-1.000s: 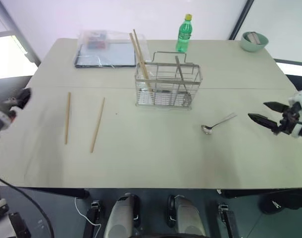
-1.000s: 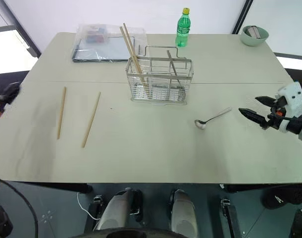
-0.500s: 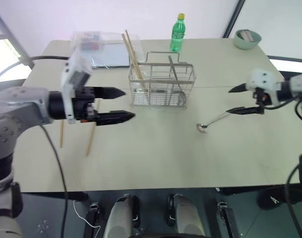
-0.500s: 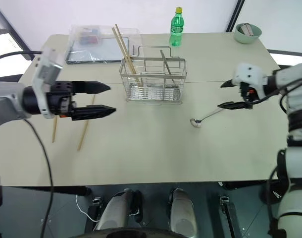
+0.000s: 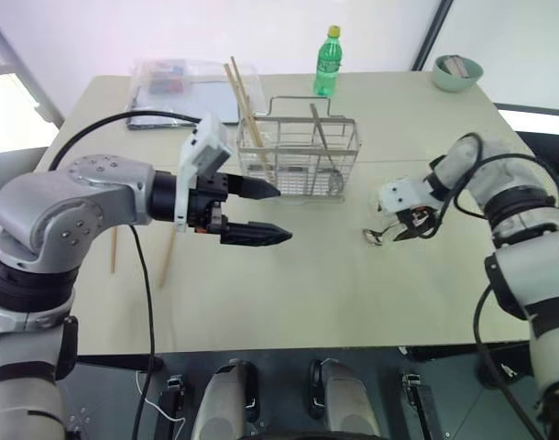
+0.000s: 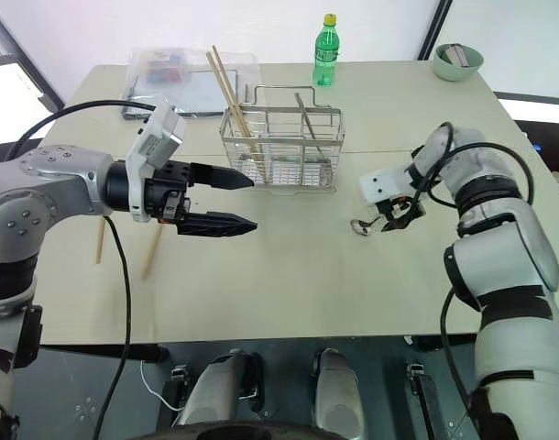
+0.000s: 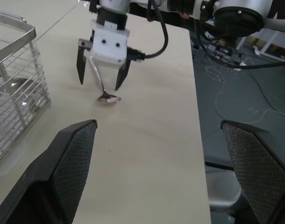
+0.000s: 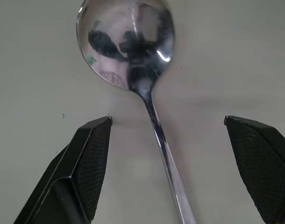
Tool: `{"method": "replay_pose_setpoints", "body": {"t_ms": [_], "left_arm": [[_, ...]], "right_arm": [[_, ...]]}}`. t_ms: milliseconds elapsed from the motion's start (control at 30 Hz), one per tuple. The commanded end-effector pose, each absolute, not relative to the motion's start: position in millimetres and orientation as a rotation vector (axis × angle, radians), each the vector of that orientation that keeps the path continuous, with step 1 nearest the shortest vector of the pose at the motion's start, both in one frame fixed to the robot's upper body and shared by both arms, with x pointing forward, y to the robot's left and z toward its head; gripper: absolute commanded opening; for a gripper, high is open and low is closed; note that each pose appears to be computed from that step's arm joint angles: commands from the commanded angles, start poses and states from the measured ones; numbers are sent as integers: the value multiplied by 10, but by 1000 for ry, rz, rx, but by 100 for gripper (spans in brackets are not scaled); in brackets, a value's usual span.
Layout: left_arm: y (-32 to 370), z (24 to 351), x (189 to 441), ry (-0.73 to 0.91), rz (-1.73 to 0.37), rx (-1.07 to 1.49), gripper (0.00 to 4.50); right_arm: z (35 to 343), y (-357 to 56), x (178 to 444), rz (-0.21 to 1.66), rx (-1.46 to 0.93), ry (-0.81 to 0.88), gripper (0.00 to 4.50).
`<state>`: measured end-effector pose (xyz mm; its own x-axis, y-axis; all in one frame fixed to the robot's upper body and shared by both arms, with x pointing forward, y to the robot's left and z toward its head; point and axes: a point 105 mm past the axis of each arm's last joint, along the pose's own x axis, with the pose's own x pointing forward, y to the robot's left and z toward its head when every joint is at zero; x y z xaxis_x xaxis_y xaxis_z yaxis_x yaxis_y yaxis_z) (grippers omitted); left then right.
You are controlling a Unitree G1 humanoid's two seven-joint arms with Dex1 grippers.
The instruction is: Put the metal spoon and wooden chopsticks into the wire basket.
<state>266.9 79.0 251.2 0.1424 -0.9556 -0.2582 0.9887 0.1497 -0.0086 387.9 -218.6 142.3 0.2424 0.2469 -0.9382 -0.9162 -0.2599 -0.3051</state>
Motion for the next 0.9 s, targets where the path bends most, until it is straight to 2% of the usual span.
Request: {"method": "replay_pose_setpoints", "body": {"t_ms": [33,100,200,300,433,633,800,900], "left_arm": [[776,2678,2628,145,-1410,210,449],[774,2705,2632,135,-1403,211,450],[780,2722,2637,132,-1398,210,450],[794,2721,2638,136,-1393,214,450],[810,2726,2654,132,-1380,220,450],[877,2740,2700,122,-1347,218,450],[977,2788,2751,95,-1296,211,450],[1043,2786,2803,89,-1257,224,450]], "right_arm": [[1400,-2138,3910,1290,-1403,692,371],[1330,-2143,3889,1304,-1400,718,307],[1308,-2132,3866,1325,-1380,728,165],[1305,-2112,3869,1325,-1366,713,4],[1340,-2096,3881,1317,-1354,656,4],[1573,-1984,3850,1352,-1217,460,4],[2047,-1867,3633,1388,-877,195,4],[2525,-1784,3425,1400,-609,78,4]]}}
